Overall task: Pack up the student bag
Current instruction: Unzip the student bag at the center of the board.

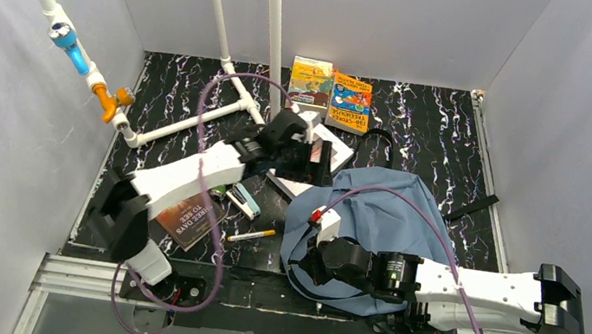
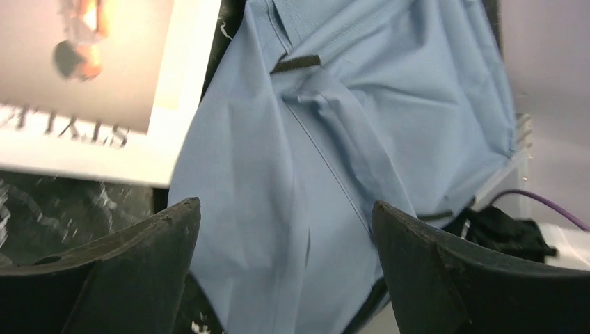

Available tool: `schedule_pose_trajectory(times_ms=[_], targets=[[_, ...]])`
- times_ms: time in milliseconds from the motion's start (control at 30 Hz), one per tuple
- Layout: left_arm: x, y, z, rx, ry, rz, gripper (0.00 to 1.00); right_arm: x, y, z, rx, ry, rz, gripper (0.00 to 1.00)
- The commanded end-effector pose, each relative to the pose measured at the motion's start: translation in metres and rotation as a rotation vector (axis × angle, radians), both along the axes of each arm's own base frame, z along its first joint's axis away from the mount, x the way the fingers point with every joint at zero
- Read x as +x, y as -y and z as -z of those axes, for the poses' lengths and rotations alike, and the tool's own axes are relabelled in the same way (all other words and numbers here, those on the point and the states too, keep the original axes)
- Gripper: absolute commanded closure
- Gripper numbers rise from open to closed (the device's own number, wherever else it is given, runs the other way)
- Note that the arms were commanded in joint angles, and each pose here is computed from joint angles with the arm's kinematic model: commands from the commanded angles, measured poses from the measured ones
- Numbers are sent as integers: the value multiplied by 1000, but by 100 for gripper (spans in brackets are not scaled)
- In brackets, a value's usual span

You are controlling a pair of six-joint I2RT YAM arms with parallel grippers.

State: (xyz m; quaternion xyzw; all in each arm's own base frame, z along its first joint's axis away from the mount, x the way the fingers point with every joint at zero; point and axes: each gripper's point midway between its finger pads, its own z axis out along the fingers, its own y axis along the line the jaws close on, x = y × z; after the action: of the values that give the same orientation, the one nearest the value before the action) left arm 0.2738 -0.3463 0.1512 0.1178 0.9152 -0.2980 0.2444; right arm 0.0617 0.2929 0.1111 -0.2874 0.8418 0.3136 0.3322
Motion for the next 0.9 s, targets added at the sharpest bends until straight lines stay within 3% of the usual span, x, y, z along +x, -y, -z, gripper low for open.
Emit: schedule_pose_trajectory(times_ms=[0, 133, 300, 433, 500, 600, 667, 733, 767, 867], targets=[[-37, -56, -44, -4, 65, -57, 7, 10, -16, -29, 72, 62, 5, 99], [-78, -84, -26, -50, -11, -97, 14, 6, -20, -32, 74, 54, -25, 99], [-114, -65, 6, -154, -122, -56, 15, 4, -25, -37, 94, 50, -44, 99], [-124, -45, 20, -107, -125, 4, 14, 0, -25, -31, 68, 42, -66, 99], [-125, -44, 31, -75, -142, 5, 18, 0, -24, -32, 64, 41, -72, 99], [-125, -52, 49, 8, -162, -12, 39, 0, -22, -35, 61, 52, -78, 99], [-120, -62, 55, 71, -145, -31, 59, 0, -23, -38, 50, 63, -94, 99], [-108, -75, 55, 150, -88, -57, 89, -2, -27, -41, 33, 67, -119, 99], [-100, -85, 53, 200, -60, -82, 98, -3, -30, -43, 22, 70, -139, 99], [-75, -112, 34, 287, 38, -129, 100, -10, -37, -45, 7, 61, -198, 99]])
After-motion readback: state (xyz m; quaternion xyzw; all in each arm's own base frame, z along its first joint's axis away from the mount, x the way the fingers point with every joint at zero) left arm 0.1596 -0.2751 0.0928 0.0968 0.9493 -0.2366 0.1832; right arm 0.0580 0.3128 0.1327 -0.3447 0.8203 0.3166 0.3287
